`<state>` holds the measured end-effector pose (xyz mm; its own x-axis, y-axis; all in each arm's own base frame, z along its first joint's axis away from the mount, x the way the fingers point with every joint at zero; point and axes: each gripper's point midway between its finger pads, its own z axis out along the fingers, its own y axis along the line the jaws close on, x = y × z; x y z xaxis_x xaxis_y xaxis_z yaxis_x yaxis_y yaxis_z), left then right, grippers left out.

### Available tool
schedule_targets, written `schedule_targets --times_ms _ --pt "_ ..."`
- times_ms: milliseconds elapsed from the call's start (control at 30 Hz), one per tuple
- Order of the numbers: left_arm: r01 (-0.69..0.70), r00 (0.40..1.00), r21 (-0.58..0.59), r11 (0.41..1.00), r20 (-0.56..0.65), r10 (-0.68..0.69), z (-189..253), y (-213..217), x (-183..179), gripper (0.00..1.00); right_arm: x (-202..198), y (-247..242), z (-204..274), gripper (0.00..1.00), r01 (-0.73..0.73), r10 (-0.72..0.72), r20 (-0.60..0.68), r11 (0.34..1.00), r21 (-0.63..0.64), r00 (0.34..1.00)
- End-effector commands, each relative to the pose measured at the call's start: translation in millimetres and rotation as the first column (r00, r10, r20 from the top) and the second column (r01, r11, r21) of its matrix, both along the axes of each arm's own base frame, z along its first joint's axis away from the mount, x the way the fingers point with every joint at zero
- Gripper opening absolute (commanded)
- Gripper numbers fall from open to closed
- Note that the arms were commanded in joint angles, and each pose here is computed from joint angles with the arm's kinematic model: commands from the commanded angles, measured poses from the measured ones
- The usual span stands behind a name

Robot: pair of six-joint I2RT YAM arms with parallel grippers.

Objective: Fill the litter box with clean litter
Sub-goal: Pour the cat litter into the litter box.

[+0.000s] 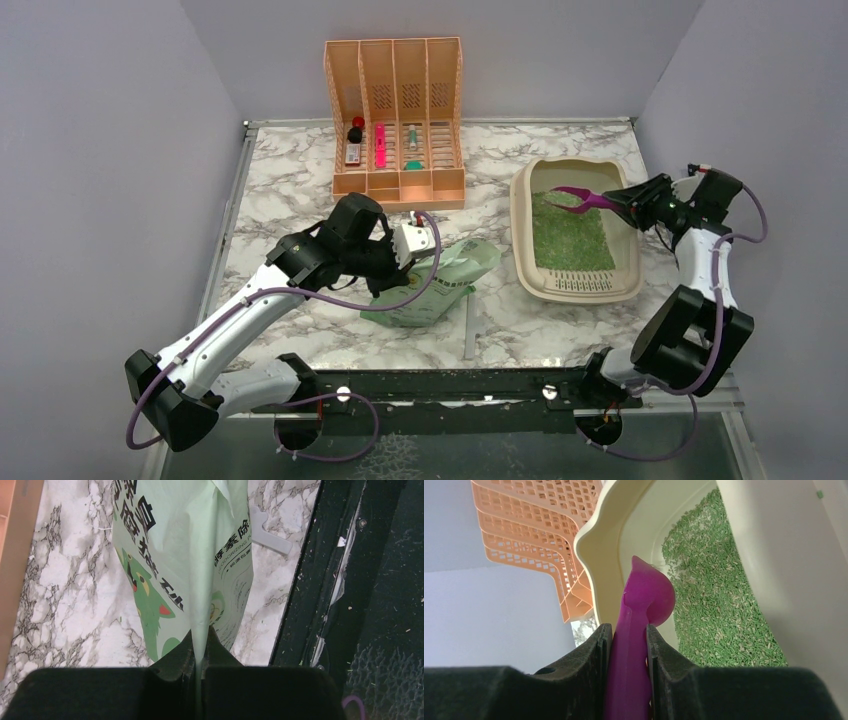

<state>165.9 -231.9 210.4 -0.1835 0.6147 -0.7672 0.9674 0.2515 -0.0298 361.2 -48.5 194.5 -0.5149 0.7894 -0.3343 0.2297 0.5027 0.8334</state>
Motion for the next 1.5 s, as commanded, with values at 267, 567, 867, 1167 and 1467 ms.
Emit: schedule_targets --times_ms 267,567,867,1167,1467 --pt "0.038 0.996 -0.134 0.990 0.086 -0.027 40.5 -17.3 4.2 0.00 23.7 -7.6 23.4 0.01 0.011 -0.008 0.037 0.998 -0.058 0.999" --pt "0.033 0.996 -0.137 0.990 0.088 -0.021 41.3 -15.7 2.9 0.00 35.5 -5.3 22.9 0.01 -0.013 0.015 0.035 0.999 -0.049 0.999" --pt "0.028 0.996 -0.145 0.989 0.084 -0.016 43.0 -14.6 0.8 0.00 8.6 8.0 12.1 0.01 -0.027 0.027 -0.001 0.998 -0.064 1.000" --pt "0.034 0.997 -0.150 0.988 0.077 -0.023 40.6 -13.4 -3.3 0.00 -33.9 26.2 -5.9 0.01 -0.021 0.018 -0.045 0.997 -0.077 0.999" --pt "0.037 0.997 -0.150 0.988 0.077 -0.026 37.4 -10.3 -7.4 0.00 -69.7 33.3 -12.1 0.01 0.010 -0.022 -0.086 0.990 -0.141 0.996"
